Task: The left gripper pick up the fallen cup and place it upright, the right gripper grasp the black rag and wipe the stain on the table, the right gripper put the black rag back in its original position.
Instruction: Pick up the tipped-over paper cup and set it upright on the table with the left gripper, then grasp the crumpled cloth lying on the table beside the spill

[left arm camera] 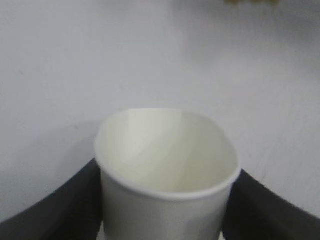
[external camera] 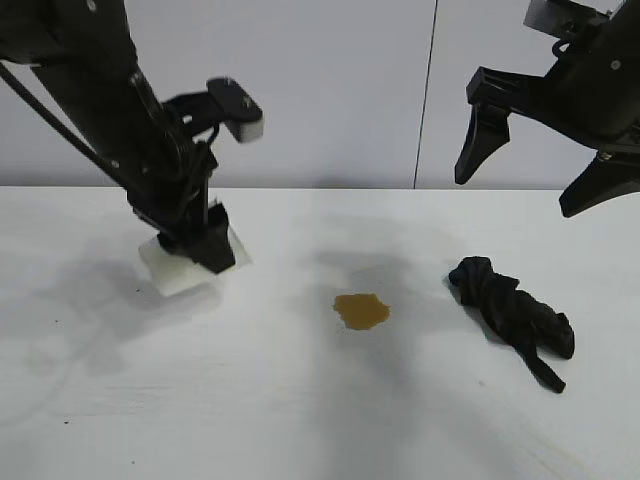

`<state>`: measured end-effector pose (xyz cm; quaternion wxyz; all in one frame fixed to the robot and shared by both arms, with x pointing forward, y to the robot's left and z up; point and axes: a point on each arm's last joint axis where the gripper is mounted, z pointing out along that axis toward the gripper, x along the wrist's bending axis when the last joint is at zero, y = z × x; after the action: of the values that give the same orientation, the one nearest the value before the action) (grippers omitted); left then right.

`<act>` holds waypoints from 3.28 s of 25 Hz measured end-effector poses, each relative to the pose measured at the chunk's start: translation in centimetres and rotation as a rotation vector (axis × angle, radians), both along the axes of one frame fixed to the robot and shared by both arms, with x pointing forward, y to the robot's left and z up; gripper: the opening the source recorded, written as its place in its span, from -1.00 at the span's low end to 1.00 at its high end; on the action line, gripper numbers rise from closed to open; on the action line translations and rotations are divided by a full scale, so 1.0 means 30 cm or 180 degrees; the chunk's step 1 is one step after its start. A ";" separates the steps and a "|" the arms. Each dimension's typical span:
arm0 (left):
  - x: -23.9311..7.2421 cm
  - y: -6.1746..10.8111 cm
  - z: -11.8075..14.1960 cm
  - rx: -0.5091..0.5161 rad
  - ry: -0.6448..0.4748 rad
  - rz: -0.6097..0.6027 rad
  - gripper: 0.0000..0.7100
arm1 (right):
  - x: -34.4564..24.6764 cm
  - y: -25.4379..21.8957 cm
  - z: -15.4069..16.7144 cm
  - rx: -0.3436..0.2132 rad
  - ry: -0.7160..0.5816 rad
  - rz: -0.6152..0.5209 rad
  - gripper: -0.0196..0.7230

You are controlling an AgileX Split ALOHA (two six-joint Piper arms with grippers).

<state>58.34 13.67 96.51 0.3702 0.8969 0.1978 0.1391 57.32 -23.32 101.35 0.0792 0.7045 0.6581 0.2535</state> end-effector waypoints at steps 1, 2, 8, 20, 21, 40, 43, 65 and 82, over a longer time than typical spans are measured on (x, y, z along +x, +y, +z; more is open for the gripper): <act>-0.012 0.008 -0.008 -0.0154 -0.0030 -0.0147 0.22 | 0.000 0.000 0.000 0.0000 0.0000 0.0000 0.90; -0.017 0.014 -0.006 -0.0438 -0.0041 -0.0174 0.22 | 0.000 0.000 0.000 0.0000 0.0000 0.0000 0.90; -0.044 0.109 -0.034 -0.1124 -0.0414 -0.0583 0.22 | 0.000 0.000 0.000 0.0000 0.0004 0.0001 0.90; -0.003 0.240 -0.314 -0.1465 -0.0048 -0.0543 0.22 | 0.000 0.000 0.000 -0.0001 0.0003 0.0001 0.90; -0.004 0.240 -0.324 -0.1447 -0.0065 -0.0565 0.22 | 0.000 0.000 0.000 -0.0002 0.0005 0.0002 0.90; -0.004 0.243 -0.330 -0.1307 -0.0433 -0.0815 0.78 | -0.006 0.000 -0.003 -0.0004 0.0066 0.0016 0.90; 0.001 0.247 -0.277 -0.1460 -0.0185 -0.0573 0.83 | -0.006 0.000 -0.003 -0.0005 0.0073 0.0018 0.90; -0.009 0.209 0.109 -0.0772 0.1460 0.2237 0.94 | 0.030 -0.028 -0.148 -0.0520 0.0429 0.0170 0.90; -0.020 0.207 0.104 -0.0702 0.1552 0.2184 0.94 | 0.090 0.023 -0.378 -0.0608 0.0632 0.0143 -0.70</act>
<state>57.75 19.88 99.64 0.3386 0.7410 0.5797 0.0162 60.04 -22.65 90.00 0.0748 0.7005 0.6994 0.1204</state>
